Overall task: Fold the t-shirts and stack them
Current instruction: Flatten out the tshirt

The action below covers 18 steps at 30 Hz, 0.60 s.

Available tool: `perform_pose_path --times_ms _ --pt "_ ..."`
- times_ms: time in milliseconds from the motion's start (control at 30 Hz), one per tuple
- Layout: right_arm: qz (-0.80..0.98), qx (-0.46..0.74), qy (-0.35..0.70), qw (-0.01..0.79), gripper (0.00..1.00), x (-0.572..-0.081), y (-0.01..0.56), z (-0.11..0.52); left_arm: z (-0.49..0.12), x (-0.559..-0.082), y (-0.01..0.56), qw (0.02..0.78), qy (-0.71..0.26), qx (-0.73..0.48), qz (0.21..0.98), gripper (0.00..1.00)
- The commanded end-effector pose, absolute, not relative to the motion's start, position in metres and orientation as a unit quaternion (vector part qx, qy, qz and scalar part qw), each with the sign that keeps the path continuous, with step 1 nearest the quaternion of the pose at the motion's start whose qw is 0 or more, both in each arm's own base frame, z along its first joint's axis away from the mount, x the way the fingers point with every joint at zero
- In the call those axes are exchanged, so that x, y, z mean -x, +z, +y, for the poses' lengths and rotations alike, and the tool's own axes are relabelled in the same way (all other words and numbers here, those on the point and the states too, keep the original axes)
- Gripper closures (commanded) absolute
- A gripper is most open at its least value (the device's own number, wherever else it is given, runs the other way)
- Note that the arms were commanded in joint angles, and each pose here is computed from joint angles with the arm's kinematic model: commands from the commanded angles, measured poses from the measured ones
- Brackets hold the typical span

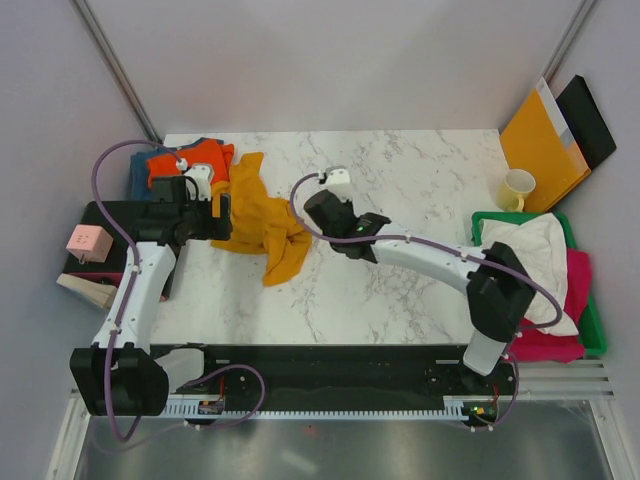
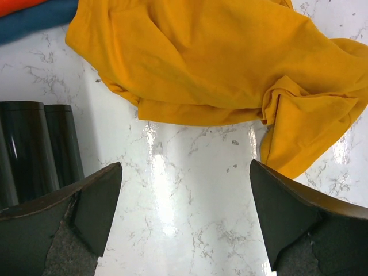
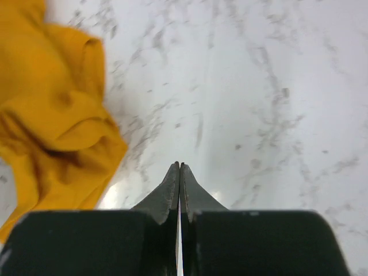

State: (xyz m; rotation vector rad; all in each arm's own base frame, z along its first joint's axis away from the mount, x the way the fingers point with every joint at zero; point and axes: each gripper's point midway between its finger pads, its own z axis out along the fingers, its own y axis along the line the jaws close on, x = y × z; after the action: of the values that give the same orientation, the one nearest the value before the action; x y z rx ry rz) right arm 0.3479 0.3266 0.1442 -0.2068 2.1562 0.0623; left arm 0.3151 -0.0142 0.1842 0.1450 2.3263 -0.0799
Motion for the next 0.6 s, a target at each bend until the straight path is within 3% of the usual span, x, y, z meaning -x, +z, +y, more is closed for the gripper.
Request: perform_pose_path --times_ms 0,67,100,200,300,567 --pt "0.878 0.023 -0.034 0.476 1.0 -0.356 0.15 0.258 -0.023 -0.322 0.184 0.403 -0.052 -0.058 0.912 0.02" --pt "0.88 0.015 -0.051 0.472 0.92 -0.353 0.147 0.243 -0.023 -0.323 0.183 0.401 -0.053 -0.06 0.912 0.02" --pt "0.882 0.015 -0.045 0.469 0.78 -0.353 0.146 0.242 -0.023 -0.324 0.182 0.399 -0.054 -0.059 0.913 0.02" --pt "0.892 0.052 0.019 0.449 0.49 -0.342 0.141 0.276 -0.024 -0.324 0.183 0.4 -0.057 -0.061 0.913 0.02" --pt "0.88 0.102 0.029 0.463 0.4 -0.326 0.145 0.317 -0.024 -0.323 0.182 0.4 -0.057 -0.06 0.913 0.02" --pt "0.868 0.154 0.067 0.468 0.4 -0.323 0.145 0.396 -0.022 -0.316 0.185 0.407 -0.05 -0.061 0.91 0.02"
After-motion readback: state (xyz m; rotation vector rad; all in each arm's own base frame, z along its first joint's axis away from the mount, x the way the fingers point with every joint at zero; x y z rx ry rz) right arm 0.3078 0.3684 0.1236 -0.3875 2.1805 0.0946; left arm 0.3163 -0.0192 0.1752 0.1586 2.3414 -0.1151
